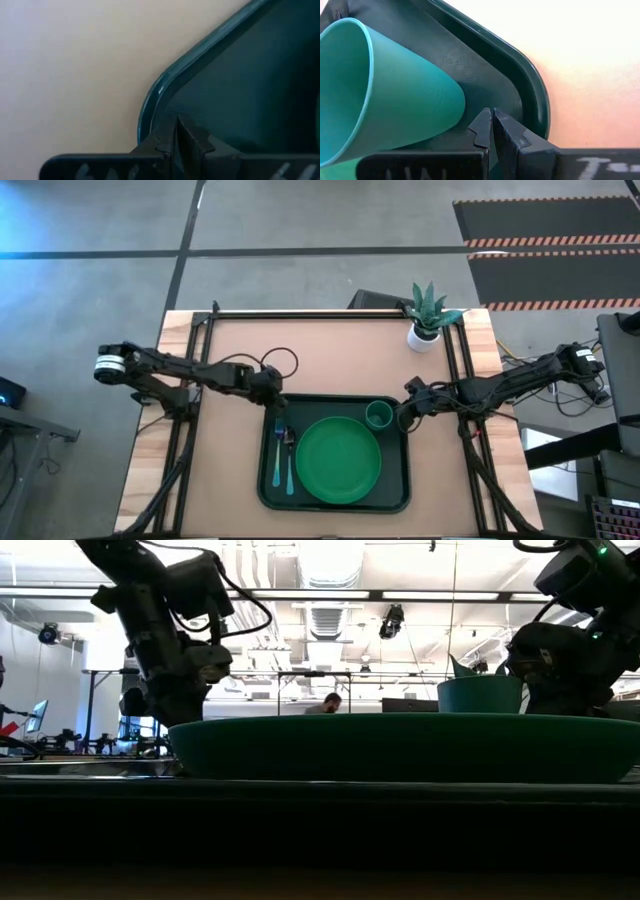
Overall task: Pick and place plate/cup/fork/spoon on tray
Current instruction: Move the green tray to the center of the table
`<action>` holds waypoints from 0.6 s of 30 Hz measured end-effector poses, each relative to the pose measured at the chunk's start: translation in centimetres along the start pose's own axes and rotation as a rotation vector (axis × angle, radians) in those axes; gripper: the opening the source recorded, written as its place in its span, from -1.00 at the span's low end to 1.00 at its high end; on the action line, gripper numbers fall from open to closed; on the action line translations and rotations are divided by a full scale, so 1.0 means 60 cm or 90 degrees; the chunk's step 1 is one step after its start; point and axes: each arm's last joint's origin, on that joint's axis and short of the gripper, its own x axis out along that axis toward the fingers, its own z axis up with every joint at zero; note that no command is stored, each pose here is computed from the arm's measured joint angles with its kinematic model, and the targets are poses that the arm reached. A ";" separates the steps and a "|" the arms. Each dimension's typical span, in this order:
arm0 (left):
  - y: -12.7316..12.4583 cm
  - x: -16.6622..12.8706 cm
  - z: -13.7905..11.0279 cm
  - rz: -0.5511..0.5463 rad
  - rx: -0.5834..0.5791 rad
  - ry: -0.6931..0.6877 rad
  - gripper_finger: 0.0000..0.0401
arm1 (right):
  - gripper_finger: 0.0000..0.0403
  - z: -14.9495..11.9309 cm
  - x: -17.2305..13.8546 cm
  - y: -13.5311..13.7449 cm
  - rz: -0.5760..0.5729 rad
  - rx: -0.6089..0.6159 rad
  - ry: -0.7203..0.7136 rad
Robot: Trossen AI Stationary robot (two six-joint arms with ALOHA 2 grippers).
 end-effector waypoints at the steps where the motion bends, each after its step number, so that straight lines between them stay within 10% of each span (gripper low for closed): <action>1: 0.000 0.000 0.000 -0.001 0.000 0.000 -1.00 | -0.96 0.000 0.000 0.000 0.000 0.000 0.000; 18: 0.000 0.029 -0.003 0.020 0.002 0.015 -1.00 | -0.96 -0.010 -0.002 -0.019 -0.080 -0.003 0.035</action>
